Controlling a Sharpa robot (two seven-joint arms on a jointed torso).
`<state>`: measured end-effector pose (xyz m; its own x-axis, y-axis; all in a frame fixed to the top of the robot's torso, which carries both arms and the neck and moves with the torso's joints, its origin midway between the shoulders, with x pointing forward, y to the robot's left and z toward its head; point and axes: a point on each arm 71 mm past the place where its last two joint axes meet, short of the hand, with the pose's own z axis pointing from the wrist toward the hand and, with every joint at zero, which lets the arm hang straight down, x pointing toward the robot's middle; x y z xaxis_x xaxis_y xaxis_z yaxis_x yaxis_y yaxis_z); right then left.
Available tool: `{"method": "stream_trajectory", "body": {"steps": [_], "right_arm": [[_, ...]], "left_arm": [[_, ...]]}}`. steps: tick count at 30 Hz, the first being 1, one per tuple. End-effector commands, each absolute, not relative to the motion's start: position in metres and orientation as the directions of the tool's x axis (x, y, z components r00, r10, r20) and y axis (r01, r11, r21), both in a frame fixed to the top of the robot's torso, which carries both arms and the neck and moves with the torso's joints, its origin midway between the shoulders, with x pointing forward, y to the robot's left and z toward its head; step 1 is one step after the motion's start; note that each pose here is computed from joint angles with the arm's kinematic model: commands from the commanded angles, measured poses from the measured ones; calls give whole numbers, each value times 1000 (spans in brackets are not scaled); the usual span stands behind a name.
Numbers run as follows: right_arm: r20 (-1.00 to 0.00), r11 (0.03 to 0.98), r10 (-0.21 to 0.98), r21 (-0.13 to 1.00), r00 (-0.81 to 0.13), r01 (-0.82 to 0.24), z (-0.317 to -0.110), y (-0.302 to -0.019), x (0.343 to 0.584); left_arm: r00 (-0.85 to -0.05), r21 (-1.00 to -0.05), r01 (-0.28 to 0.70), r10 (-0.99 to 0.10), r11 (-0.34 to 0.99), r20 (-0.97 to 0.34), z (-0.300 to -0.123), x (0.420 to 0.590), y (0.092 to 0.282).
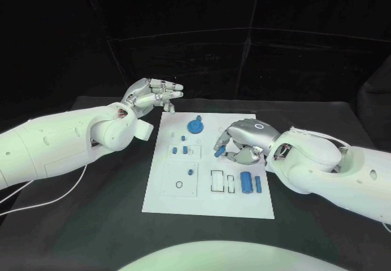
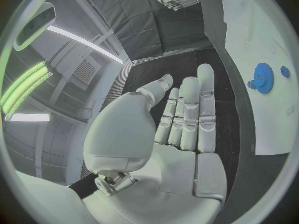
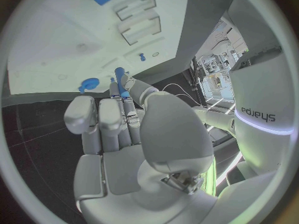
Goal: Assemble the parts on the task board
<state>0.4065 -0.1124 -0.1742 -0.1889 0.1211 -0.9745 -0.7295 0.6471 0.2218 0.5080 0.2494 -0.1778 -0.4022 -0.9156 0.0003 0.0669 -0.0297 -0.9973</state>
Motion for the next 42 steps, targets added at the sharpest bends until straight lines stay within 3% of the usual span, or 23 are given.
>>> {"method": "stream_trajectory", "body": {"steps": [1, 7, 14, 24, 42], "right_arm": [[-963, 589, 182, 270, -201, -762, -168, -93, 401], [-956, 505, 165, 294, -244, -811, -178, -47, 393], [-948, 469, 115, 315, -297, -825, -201, -20, 385], [-945, 477, 31, 301, -327, -826, -224, -12, 382], [-956, 502, -20, 245, -294, -830, -231, -8, 383]], "left_arm": [[-414, -997, 68, -910, -39, 7, -177, 508, 247], [-417, -997, 68, -909, -40, 8, -177, 509, 245], [-420, -997, 68, -907, -41, 9, -177, 509, 243], [-424, -997, 67, -905, -43, 11, -177, 509, 242], [-429, -997, 64, -903, -44, 12, -177, 509, 240]]}}
